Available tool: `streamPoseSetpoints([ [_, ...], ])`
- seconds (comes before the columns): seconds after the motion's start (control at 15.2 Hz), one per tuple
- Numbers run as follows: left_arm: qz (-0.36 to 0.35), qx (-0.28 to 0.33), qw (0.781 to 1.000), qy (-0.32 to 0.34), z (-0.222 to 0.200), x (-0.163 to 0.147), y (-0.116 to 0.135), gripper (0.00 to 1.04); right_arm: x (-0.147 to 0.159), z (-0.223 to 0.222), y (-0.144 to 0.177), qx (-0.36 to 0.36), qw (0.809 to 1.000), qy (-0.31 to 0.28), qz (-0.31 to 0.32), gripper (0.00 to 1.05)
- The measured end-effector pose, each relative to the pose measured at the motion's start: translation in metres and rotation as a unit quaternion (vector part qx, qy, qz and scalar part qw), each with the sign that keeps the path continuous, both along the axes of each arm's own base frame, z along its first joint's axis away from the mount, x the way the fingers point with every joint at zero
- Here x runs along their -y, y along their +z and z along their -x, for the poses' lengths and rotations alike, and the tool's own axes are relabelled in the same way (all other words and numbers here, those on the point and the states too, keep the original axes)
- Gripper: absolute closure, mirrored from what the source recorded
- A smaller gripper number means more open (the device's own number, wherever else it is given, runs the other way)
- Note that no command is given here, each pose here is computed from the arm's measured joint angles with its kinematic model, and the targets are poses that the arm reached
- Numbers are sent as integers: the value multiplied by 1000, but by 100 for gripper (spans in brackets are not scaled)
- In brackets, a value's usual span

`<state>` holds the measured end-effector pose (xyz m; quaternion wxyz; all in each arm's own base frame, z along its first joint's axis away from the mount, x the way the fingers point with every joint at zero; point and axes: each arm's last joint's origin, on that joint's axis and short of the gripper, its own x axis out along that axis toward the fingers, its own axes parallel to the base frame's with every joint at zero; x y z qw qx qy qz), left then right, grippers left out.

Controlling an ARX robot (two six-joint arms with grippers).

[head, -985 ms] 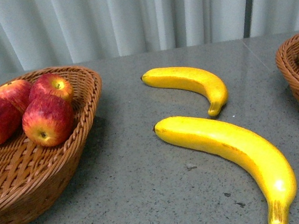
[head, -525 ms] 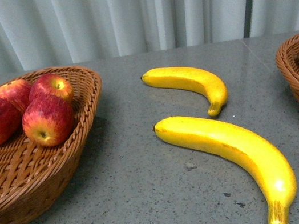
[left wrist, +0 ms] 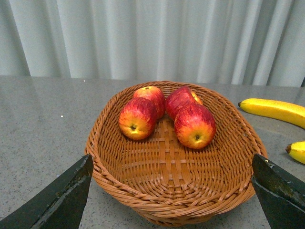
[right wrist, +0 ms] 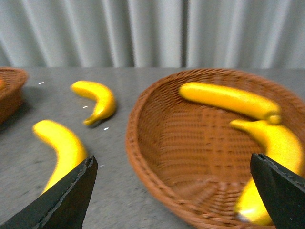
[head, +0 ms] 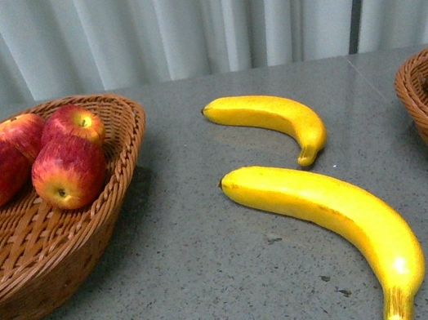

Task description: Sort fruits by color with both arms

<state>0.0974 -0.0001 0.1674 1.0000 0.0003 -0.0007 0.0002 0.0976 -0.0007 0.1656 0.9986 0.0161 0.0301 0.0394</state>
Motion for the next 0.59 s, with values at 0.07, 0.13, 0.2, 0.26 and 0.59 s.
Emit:
streamPoseSetpoints([
  [0.07, 0, 0, 1000, -1, 0, 0, 0, 7, 2, -8, 5, -21, 998, 54, -29, 7],
  [0.13, 0, 0, 1000, 0, 0, 0, 0, 7, -5, -15, 17, -10, 992, 116, -39, 7],
  [0.2, 0, 0, 1000, 0, 0, 0, 0, 7, -16, -25, 37, 20, 985, 167, -36, 7],
  [0.26, 0, 0, 1000, -1, 0, 0, 0, 7, -28, -40, 55, 45, 981, 186, -31, 7],
  [0.59, 0, 0, 1000, 0, 0, 0, 0, 7, -126, -131, 70, -30, 957, 286, 21, 7],
])
